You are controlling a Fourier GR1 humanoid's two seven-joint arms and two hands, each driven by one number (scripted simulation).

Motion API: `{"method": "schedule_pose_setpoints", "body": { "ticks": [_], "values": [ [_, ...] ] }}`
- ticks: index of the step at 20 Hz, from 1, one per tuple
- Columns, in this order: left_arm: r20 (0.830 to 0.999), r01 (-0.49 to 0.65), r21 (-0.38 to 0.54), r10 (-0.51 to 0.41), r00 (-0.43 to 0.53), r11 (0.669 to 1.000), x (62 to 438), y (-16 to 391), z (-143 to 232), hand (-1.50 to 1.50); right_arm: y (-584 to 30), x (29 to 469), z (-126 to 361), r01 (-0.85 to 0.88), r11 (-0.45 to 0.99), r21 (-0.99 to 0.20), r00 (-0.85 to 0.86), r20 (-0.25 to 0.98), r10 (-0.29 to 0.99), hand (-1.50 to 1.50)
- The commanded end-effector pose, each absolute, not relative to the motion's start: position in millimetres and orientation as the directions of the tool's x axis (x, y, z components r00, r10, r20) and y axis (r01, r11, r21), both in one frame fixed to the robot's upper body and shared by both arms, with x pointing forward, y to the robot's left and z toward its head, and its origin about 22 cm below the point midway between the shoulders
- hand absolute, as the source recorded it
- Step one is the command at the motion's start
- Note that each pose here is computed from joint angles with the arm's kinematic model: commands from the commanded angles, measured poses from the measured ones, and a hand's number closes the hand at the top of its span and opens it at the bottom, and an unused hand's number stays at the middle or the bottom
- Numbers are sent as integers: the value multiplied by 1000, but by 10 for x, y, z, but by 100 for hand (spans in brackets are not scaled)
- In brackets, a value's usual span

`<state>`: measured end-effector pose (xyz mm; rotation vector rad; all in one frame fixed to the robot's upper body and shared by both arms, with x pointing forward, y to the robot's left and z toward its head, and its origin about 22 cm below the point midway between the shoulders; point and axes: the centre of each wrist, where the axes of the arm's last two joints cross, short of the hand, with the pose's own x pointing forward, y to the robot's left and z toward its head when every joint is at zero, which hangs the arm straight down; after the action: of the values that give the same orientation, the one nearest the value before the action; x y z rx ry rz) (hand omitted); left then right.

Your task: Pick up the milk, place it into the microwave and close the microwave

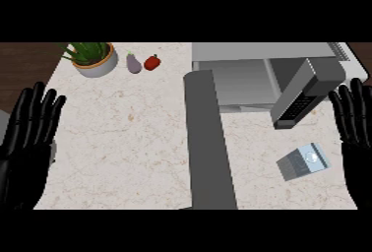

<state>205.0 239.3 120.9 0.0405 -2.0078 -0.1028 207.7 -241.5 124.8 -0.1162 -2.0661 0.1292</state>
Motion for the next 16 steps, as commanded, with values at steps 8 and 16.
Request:
{"method": "schedule_pose_setpoints", "body": {
  "ticks": [8,16],
  "values": [
    [926,-6,-178,166,-339,984,1999,2342,883,-150,-3007,1478,1306,-159,981,-107,-372,927,41,-150],
    [918,17,-192,185,-350,981,1720,2402,546,-150,-3420,1159,1101,-126,991,-45,-317,948,3,-150]
  ]
}}
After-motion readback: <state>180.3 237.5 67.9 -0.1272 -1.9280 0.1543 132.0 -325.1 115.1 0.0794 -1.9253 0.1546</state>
